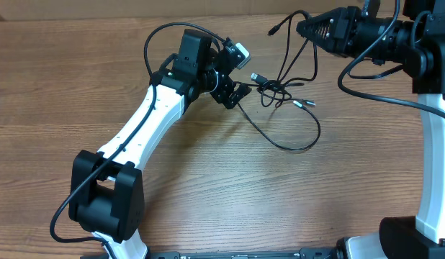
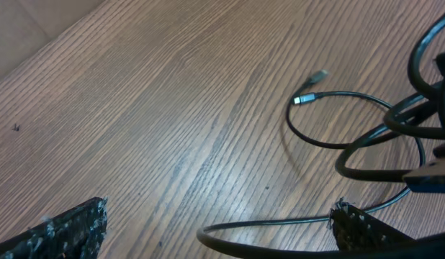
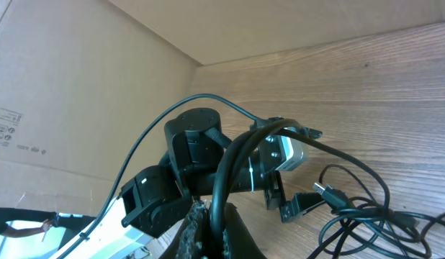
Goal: Untangle cables
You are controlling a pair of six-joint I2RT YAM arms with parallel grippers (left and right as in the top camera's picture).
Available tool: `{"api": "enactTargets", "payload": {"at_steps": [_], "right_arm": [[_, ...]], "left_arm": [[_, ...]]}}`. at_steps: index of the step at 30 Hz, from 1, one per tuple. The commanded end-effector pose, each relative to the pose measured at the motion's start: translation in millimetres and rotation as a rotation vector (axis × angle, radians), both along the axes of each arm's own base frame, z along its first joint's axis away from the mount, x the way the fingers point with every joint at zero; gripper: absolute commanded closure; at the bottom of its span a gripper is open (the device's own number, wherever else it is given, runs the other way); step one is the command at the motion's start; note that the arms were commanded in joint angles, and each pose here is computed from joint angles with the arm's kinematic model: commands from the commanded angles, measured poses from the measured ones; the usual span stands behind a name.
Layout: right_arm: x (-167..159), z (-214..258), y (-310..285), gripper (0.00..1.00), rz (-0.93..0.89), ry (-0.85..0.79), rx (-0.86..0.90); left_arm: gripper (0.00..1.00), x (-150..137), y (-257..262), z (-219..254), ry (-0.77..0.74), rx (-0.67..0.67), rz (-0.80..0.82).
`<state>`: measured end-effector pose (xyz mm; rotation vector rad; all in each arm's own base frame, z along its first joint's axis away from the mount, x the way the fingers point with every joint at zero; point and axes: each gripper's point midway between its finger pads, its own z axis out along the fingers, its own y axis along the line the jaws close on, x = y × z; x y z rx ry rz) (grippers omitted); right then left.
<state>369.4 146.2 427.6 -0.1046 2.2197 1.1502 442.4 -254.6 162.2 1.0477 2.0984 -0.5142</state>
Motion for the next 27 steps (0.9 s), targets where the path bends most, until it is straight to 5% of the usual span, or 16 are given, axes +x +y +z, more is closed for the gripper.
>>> {"api": "enactTargets", "payload": {"at_steps": [1,8,20,27], "right_arm": [[-4.0,13.4,-0.1,0.96,-0.004,-0.04,0.0],[-3.9,13.1,-0.3,0.96,-0.007,-0.038,0.0],[21.8,-23.7,-57.1,0.96,-0.329,0.018,-0.264],[19.5,-25.2,-55.0,0.96,-0.318,0.029,-0.259]], "left_arm": [[0.0,0.6,-3.6,1.0,-0.007,-0.015,-0.03],[0.01,-4.8,-13.5,8.1,0.006,-0.077,-0.072],[0.0,5.1,-15.7,35.2,-0.05,-0.136,-0.027],[0.0,2.2,-24.9,52.9,-0.035,-0.226,-0.032]]}}
